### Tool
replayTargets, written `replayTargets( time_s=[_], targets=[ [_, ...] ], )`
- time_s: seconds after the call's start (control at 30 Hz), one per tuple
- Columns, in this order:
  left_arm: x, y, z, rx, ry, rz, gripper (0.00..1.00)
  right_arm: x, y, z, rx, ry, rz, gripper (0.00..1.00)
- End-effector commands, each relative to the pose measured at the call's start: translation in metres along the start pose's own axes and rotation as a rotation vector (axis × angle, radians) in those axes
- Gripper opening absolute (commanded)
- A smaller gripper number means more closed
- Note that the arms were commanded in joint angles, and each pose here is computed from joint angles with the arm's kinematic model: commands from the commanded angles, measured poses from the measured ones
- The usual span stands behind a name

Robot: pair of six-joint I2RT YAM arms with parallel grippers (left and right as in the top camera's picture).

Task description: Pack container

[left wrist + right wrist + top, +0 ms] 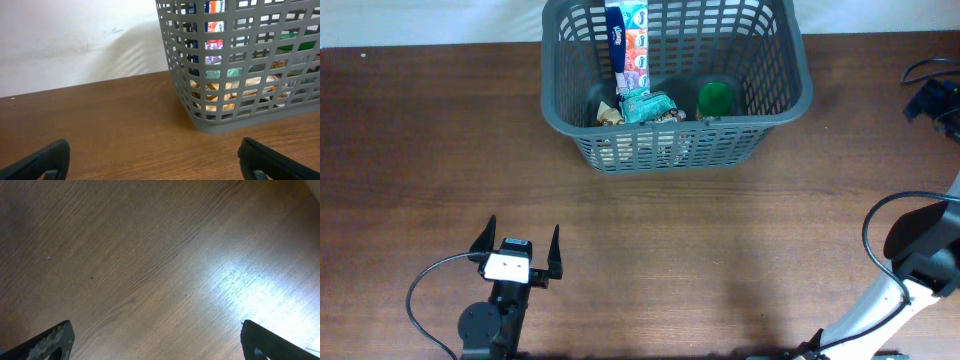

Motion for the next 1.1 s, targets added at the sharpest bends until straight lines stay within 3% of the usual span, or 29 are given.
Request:
replayTargets(
  time_s=[0.0,0.73,1.07],
  targets=[
    [-0.001,0.001,0.0,0.013,0.001,0.013,0.99,0.0,-0.002,-0.001,-0.004,0.003,-0.012,0.99],
    [-0.001,0.001,0.0,0.014,0.001,0.013,0.99,0.0,0.0,-0.001,-0.009,0.001,-0.007,0.99],
    [-0.001,0.001,0.0,0.013,0.001,0.013,0.99,0.004,-0.008,0.031,-0.054,-0.153,-0.033,0.99]
  ],
)
Point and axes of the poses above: each gripper's point midway between its finger pads, its own z axis back along the fingers, its own y axis along the line the jaws close on, x = y × z, the point moved 10 cm from there along z, back along the fingers, and after that the axes turned 5 degrees about z, right-handed, at the moved point
